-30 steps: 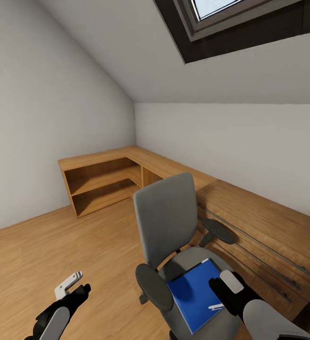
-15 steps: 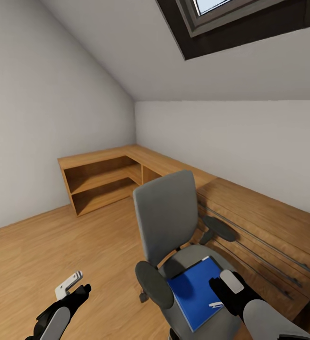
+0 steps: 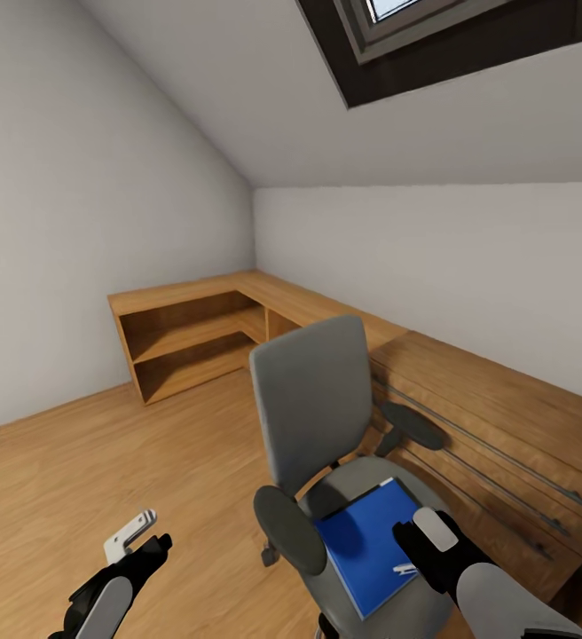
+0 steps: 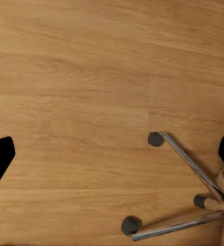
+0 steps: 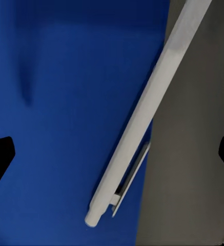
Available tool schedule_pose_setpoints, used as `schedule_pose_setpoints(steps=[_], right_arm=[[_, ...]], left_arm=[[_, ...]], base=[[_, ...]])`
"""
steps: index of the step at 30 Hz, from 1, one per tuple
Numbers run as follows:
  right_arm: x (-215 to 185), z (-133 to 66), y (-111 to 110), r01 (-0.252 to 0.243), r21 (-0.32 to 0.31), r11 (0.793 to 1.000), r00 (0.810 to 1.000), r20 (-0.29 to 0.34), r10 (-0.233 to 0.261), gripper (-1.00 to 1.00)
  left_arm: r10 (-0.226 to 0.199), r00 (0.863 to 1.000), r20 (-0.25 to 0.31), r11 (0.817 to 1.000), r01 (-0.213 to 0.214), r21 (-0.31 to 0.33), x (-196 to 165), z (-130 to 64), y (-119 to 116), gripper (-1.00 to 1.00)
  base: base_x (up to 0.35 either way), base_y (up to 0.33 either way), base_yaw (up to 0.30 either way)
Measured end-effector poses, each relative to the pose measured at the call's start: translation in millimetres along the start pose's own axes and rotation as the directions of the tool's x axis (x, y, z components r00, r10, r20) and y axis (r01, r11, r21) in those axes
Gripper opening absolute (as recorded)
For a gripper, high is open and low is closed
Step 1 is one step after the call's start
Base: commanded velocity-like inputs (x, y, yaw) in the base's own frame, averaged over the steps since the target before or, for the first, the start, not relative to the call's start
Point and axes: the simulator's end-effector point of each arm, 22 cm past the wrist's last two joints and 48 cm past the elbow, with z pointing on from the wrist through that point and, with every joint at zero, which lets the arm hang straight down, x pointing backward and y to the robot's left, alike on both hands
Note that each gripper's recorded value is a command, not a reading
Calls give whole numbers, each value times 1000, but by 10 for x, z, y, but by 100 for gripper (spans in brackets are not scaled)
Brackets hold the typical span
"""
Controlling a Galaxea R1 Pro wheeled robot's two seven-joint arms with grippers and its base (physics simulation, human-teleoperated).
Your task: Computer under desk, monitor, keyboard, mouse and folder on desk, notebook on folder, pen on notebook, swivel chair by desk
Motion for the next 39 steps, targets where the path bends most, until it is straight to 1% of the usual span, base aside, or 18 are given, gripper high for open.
schedule_pose_setpoints(steps=[4,10,15,38,39], right_arm=[[20,68,-16,0,0,1000,1000,0,0,100],[19,68,-16,0,0,1000,1000,0,0,100],[46,154,-38,0,0,1000,1000,0,0,100],[51,153,-37,2,2,1000,1000,2,-2,100],[50,153,-38,2,2,1000,1000,2,-2,-100]], left_arm=[[0,1000,0,1000,0,0,46,53,22,100],[-1,1000,-1,1000,1,1,49,53,19,100],[-1,1000,-1,1000,1,1,106,120,49,100],[-2,1000,-2,1000,2,2,107,120,46,100],[-2,1000,-2,1000,3,2,107,120,46,100]], base=[[0,0,0],[0,0,0],[0,0,0],[0,0,0],[0,0,0]])
